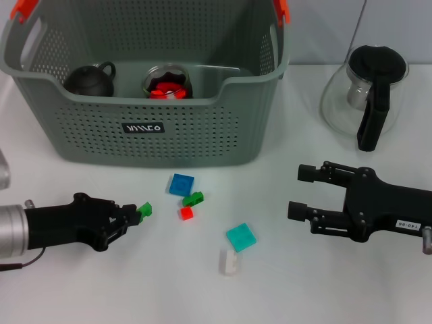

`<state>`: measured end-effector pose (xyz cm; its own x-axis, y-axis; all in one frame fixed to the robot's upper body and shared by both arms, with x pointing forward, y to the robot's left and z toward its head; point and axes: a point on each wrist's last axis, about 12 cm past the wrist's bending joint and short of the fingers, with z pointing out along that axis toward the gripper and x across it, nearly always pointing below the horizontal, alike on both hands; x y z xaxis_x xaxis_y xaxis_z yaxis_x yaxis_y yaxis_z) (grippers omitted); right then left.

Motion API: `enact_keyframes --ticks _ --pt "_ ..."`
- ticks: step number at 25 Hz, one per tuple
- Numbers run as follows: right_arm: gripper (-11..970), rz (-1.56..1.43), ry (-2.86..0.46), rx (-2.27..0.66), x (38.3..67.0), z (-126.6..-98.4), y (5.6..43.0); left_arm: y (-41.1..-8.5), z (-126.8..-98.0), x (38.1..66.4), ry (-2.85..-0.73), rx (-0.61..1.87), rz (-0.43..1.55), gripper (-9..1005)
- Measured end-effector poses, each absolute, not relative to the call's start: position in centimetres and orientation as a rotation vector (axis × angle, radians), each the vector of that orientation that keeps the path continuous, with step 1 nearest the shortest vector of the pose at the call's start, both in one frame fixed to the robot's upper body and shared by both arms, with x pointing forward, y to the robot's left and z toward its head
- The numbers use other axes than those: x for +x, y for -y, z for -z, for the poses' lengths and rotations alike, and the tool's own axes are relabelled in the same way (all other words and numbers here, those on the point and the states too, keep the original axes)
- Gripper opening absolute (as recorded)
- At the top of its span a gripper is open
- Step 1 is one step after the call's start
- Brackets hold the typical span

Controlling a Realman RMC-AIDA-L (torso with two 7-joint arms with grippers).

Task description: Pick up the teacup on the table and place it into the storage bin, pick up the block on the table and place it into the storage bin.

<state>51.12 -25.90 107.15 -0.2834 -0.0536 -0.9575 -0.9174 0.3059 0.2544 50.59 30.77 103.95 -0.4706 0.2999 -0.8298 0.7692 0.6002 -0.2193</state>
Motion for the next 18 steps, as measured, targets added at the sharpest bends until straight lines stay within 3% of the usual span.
enact_keyframes --ticks 7,18 --pt "820 -1.126 -1.606 -0.908 51.2 -107.2 25.8 -32.1 -107.2 50.3 -1.923 0.806 0.928 109" --pt "820 -1.128 -1.603 -0.909 51.2 -107.2 25.7 -34.7 -115.8 52.6 -1.575 0.587 1.208 110"
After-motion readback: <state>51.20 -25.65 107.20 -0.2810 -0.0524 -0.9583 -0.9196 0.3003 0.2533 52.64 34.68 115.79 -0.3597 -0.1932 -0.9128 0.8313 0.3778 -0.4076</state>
